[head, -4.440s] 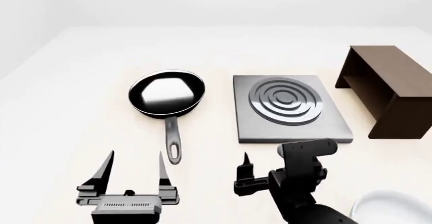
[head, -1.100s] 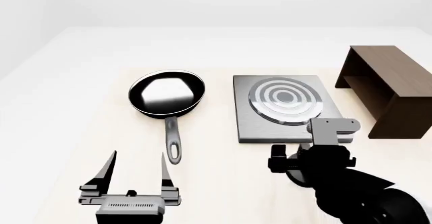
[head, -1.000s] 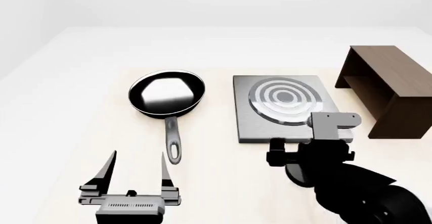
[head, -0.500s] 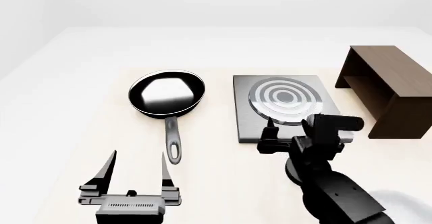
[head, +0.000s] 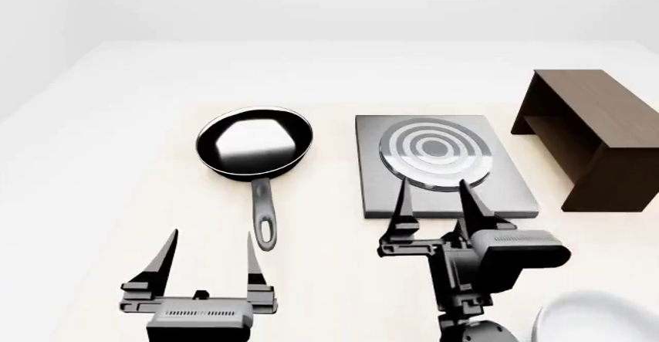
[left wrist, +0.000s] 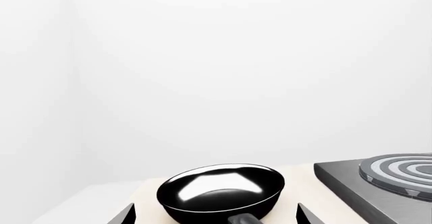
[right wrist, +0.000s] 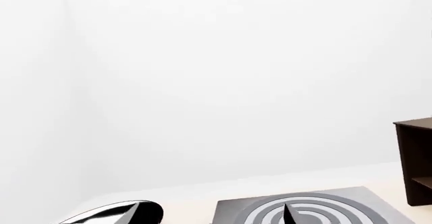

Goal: Turn on the stove.

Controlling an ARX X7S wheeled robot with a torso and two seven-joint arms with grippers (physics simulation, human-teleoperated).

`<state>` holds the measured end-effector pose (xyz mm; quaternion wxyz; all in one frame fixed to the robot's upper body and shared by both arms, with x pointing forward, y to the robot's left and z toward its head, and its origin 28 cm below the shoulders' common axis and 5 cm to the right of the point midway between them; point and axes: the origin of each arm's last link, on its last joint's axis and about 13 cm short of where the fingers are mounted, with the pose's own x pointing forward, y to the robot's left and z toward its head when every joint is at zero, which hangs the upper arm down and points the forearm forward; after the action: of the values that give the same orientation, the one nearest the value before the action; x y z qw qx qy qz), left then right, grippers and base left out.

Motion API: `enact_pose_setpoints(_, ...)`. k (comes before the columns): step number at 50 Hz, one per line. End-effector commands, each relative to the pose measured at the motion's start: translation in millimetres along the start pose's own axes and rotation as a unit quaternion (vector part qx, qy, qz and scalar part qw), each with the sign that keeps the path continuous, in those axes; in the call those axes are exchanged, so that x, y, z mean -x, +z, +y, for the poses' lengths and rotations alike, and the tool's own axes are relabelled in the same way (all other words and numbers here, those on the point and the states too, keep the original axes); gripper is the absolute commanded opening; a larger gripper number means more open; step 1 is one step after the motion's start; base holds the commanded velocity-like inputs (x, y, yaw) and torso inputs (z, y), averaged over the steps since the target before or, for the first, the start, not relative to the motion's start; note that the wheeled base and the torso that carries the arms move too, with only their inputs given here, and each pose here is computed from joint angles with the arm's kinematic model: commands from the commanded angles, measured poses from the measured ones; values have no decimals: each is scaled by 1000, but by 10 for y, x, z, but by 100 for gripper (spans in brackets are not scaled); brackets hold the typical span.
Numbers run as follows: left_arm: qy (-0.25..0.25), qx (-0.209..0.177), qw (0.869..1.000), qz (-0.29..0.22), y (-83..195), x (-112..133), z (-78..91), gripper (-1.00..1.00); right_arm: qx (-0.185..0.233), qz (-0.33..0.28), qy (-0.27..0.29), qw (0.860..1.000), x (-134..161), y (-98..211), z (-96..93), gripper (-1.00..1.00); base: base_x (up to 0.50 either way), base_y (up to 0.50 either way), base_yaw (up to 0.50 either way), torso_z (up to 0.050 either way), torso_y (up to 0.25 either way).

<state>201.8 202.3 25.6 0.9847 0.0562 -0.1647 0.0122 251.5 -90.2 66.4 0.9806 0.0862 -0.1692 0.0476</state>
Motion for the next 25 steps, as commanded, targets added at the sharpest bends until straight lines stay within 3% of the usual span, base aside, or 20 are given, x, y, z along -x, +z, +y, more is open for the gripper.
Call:
enact_pose_setpoints(1, -1, 1, 1000, -1, 14, -4, -5, 100, -3, -63, 10, 998, 147, -123, 121, 100, 0, 0, 0, 0, 0)
enact_pose_setpoints(3, -1, 1, 1000, -1, 8, -6, -3, 100, 3, -74, 12, 997, 166, -129, 132, 100, 0, 0, 0, 0, 0)
enact_pose_setpoints(4, -2, 1, 1000, -1, 6, -7, -1, 100, 26, -79, 5, 997, 176, -164, 126, 100, 0, 0, 0, 0, 0)
enact_pose_setpoints(13, -1, 1, 1000, -5, 9, -6, 1, 100, -10, -76, -16, 997, 246, -255, 75, 100, 0, 0, 0, 0, 0)
enact_pose_setpoints(25, -4, -4, 1000, -9, 7, -2, 0, 100, -7, -94, -21, 995, 363, -344, -8, 100, 0, 0, 0, 0, 0)
